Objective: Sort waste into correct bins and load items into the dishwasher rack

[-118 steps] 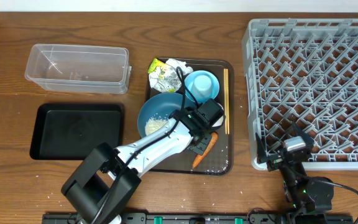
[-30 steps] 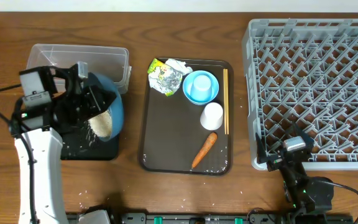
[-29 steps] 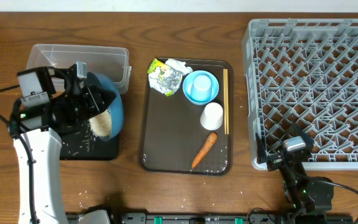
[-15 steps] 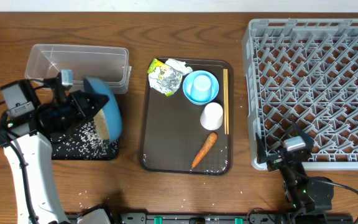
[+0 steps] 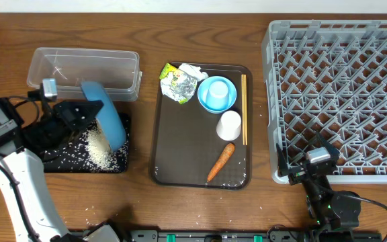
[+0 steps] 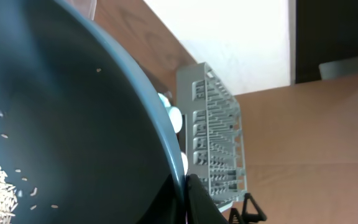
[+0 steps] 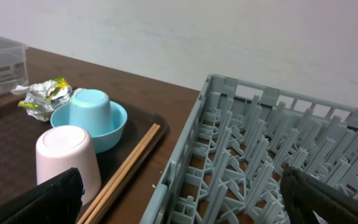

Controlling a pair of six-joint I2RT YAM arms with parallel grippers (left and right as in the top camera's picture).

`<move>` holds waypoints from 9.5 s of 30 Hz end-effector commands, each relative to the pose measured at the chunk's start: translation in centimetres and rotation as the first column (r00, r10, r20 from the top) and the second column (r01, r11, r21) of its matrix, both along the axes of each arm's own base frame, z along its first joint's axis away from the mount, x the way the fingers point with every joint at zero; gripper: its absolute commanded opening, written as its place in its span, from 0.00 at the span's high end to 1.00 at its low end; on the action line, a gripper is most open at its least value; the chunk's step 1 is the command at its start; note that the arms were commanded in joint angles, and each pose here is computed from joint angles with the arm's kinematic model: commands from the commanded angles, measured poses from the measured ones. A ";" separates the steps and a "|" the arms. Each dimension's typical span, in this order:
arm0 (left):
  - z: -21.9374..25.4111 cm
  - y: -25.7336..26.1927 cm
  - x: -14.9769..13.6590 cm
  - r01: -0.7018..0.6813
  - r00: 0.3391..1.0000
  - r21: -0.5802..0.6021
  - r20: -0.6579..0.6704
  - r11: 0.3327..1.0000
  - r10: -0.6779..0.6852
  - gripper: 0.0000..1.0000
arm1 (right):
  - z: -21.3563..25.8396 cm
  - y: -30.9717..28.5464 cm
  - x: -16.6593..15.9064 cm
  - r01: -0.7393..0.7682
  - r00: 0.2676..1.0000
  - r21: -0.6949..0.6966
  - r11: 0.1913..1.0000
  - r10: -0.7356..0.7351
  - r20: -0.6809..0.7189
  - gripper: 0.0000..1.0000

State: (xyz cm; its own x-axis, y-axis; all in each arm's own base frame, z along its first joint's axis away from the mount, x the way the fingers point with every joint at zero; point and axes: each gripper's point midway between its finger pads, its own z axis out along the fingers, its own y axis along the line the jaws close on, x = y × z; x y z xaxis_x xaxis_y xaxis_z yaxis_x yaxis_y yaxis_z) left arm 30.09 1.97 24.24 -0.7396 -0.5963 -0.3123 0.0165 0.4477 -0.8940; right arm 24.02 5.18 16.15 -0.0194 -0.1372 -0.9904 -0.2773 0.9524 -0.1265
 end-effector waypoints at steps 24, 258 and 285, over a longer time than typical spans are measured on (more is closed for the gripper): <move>1.4 3.6 -1.2 -0.094 0.994 -0.162 0.038 0.982 0.101 0.94 | -0.1 0.3 -0.1 -0.014 1.000 0.000 1.000 0.014 -0.003 0.01; -7.4 9.5 -6.1 -0.395 0.504 0.720 -0.350 0.571 0.790 0.04 | -2.1 14.1 12.6 0.034 0.358 -0.032 0.999 -0.042 -0.933 0.01; -7.4 9.5 -6.1 -0.394 0.504 0.720 -0.350 0.571 0.790 0.04 | -9.7 14.8 10.3 0.041 0.171 -0.181 0.983 -0.186 -0.968 0.19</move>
